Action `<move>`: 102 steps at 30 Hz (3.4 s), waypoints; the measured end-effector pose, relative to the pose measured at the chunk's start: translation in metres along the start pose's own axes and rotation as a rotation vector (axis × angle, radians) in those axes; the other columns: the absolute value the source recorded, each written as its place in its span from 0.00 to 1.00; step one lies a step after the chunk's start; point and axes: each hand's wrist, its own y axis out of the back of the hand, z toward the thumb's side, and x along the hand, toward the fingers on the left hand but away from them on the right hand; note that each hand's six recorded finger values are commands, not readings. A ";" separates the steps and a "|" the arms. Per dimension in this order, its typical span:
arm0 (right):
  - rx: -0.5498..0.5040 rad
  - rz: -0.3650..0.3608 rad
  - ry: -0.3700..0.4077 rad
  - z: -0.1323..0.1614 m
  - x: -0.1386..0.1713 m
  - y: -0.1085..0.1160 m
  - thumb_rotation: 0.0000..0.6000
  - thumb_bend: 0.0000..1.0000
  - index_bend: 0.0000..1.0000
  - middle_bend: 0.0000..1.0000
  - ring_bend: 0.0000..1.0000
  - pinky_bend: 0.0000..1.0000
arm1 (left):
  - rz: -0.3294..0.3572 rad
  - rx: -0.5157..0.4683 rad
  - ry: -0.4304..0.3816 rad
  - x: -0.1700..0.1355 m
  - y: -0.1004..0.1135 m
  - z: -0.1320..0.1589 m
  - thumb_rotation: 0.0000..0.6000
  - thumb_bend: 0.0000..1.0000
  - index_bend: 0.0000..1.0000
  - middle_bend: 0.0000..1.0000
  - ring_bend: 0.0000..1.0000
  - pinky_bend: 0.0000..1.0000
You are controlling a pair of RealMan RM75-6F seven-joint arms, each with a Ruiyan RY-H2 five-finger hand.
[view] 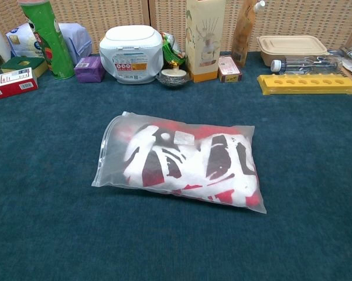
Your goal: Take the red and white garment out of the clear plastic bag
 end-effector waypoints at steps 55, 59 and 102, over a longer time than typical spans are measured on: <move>-0.169 0.191 0.526 0.174 -0.092 -0.023 0.97 0.01 0.01 0.16 0.25 0.30 | -0.043 0.070 -0.043 0.032 -0.002 -0.003 1.00 0.31 0.41 0.36 0.23 0.28; -0.108 0.215 0.559 0.212 -0.108 -0.036 0.97 0.00 0.00 0.11 0.20 0.27 | -0.042 0.072 -0.034 0.034 0.000 -0.010 1.00 0.31 0.41 0.36 0.23 0.28; 0.358 0.011 0.557 0.310 -0.180 -0.095 0.97 0.00 0.00 0.01 0.12 0.16 | -0.012 0.064 0.010 0.022 0.017 -0.034 1.00 0.31 0.41 0.36 0.23 0.28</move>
